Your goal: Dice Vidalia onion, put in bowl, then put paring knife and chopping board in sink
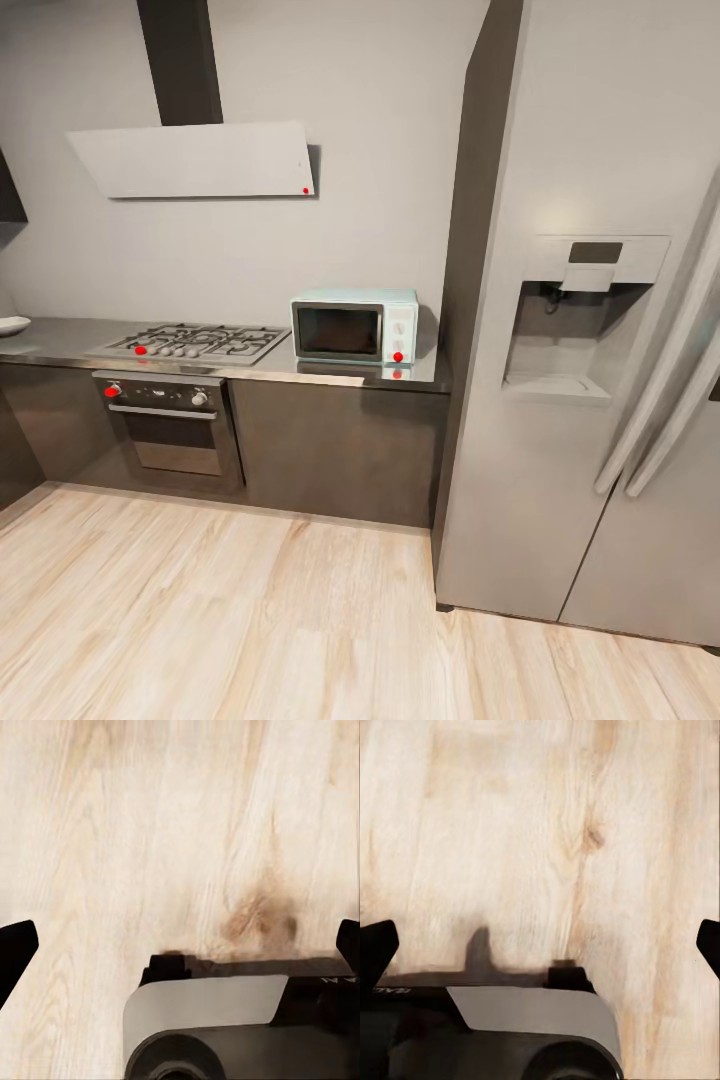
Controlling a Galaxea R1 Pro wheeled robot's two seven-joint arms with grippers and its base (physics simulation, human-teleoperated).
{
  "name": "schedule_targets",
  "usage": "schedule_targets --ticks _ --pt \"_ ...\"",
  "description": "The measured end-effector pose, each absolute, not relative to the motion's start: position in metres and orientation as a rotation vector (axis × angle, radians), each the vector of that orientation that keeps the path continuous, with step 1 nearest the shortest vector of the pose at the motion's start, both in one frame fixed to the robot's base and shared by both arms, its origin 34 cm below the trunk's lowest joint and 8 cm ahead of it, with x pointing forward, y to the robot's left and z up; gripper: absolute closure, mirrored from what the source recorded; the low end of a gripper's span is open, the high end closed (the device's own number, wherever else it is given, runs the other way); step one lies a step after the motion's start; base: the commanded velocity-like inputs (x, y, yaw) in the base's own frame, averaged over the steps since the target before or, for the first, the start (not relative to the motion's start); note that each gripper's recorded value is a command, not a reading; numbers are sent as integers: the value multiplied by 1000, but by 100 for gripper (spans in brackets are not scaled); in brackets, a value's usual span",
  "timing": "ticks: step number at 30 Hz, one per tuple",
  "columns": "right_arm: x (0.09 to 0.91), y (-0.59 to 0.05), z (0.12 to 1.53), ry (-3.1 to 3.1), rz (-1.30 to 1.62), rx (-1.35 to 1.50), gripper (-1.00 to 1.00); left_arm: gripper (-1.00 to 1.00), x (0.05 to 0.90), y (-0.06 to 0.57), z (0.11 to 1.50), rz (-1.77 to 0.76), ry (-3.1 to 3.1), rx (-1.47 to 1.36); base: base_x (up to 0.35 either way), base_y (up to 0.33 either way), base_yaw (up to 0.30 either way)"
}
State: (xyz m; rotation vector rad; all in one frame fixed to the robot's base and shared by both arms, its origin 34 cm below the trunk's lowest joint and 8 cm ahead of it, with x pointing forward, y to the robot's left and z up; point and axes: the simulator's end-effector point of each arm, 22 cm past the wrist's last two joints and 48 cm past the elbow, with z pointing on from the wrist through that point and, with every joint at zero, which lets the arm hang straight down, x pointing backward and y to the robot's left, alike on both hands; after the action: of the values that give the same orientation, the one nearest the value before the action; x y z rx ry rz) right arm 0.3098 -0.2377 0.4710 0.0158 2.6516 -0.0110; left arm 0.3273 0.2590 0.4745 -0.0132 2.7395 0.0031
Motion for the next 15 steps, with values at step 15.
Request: schedule_targets --ticks 15 --pt "434 -253 540 2346 -81 49 -100 -100 449 262 548 8 2442 -4 0 0 0"
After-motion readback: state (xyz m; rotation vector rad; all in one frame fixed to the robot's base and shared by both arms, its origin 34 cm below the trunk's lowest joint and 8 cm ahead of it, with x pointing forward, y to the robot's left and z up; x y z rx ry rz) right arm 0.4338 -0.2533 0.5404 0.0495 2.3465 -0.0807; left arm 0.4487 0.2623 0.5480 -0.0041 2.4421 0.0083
